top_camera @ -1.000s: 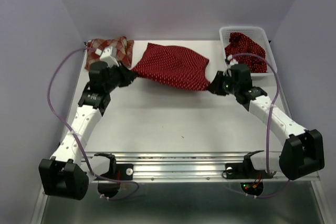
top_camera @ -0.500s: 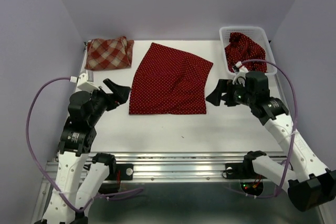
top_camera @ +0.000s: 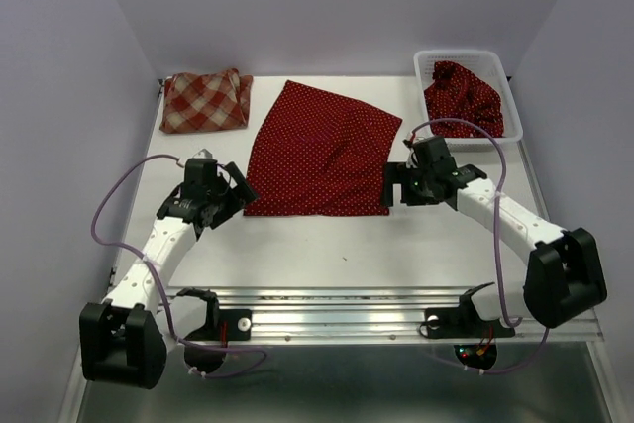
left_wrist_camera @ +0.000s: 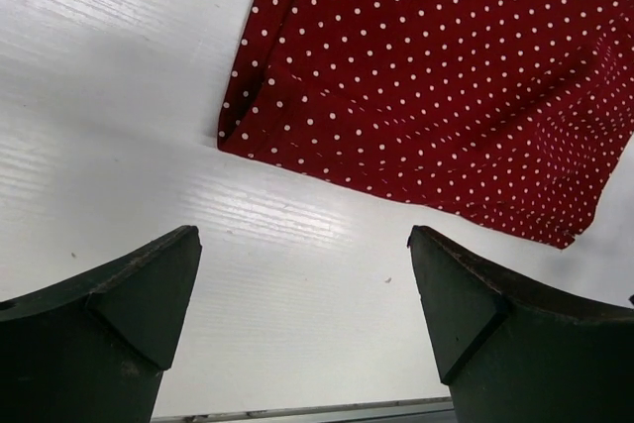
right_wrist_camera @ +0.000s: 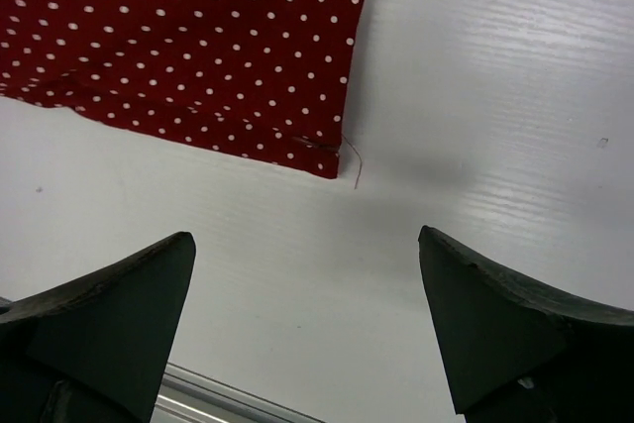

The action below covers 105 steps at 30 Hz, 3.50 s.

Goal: Fold and stack the skirts
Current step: Flatten the skirt out, then fold the skirt

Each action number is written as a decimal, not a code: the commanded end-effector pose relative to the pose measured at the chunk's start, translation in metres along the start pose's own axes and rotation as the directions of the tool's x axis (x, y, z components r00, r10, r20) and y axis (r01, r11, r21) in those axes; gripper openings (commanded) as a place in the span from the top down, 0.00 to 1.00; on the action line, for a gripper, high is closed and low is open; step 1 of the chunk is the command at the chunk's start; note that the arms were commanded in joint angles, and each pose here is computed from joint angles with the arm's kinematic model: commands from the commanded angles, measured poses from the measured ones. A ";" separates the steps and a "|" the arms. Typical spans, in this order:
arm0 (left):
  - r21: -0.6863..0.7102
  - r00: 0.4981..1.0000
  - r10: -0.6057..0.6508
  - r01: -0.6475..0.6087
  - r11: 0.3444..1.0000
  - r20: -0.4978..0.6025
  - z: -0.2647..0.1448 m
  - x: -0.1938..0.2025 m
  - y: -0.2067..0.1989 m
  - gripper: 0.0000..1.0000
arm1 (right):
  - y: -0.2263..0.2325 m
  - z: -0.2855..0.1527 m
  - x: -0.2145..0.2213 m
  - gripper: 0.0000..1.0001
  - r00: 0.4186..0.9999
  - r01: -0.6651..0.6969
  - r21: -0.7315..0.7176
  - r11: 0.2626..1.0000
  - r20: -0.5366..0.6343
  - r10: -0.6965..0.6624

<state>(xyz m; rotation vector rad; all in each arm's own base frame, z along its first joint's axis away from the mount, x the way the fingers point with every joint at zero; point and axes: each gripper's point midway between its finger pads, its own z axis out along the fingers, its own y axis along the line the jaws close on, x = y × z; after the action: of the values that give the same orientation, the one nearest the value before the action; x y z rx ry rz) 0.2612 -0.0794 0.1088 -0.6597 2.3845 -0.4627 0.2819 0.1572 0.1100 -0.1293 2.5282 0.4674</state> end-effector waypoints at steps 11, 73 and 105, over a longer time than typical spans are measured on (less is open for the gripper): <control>-0.116 0.997 -0.044 0.037 0.993 -0.058 0.068 0.008 0.024 0.14 | -0.010 0.063 0.007 0.12 0.996 -0.079 0.060 0.995 -0.031 0.081; 0.339 0.941 0.100 -0.214 0.916 0.323 -0.025 -0.164 -0.200 1.00 | -0.015 -0.048 0.006 0.99 0.963 -0.268 0.063 0.961 0.020 0.268; 0.180 0.970 0.189 -0.216 0.960 0.156 0.173 -0.199 -0.243 0.01 | -0.093 0.042 -0.115 0.53 0.945 -0.317 0.179 0.931 0.147 0.293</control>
<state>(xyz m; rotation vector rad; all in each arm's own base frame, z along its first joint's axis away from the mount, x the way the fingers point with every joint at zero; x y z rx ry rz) 0.5855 -0.2083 0.1372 -0.3524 2.3040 -0.5675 0.3865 0.0917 0.0760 0.3837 2.5998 0.3445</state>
